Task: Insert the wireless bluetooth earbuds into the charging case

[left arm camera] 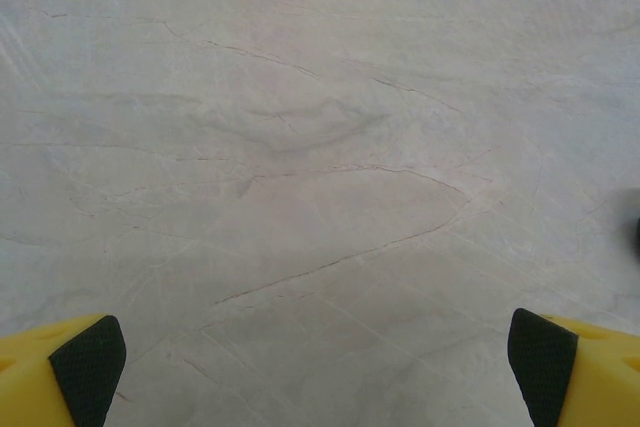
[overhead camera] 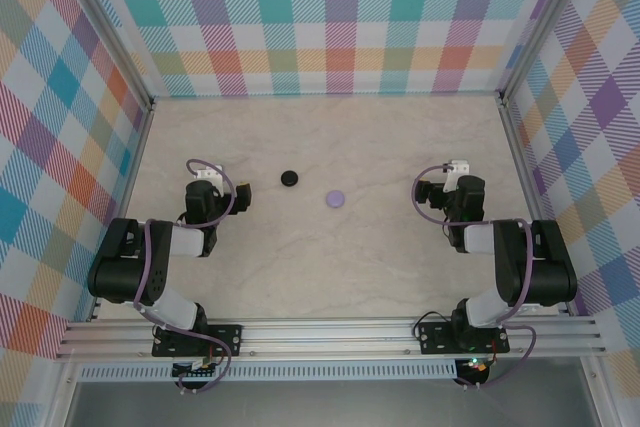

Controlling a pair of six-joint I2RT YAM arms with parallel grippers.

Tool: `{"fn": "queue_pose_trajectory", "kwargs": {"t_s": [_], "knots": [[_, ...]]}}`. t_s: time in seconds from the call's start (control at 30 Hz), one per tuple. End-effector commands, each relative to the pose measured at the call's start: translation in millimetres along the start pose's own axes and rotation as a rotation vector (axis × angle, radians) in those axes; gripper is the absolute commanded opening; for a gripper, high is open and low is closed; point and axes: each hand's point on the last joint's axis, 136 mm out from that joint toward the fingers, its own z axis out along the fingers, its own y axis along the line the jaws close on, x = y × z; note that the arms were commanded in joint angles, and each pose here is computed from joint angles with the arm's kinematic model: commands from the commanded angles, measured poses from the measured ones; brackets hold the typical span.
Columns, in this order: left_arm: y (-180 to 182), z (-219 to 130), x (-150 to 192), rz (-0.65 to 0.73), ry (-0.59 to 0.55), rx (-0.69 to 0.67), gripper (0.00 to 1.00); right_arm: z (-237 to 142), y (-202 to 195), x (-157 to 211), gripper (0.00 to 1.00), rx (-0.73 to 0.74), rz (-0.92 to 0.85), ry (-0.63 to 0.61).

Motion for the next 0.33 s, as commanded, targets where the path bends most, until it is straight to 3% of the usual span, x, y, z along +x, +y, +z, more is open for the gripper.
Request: {"fn": "queue_pose_trajectory", "kwargs": {"t_s": [0.0, 0.3], "knots": [[6.8, 2.1, -12.9, -0.016, -0.033, -0.021, 1.0, 1.5, 4.0, -16.1, 1.0, -0.023, -0.016, -0.048], [7.0, 2.3, -13.4, -0.017, -0.034, -0.022, 1.0, 1.3, 3.8, -15.8, 1.0, -0.023, -0.016, -0.048]]}}
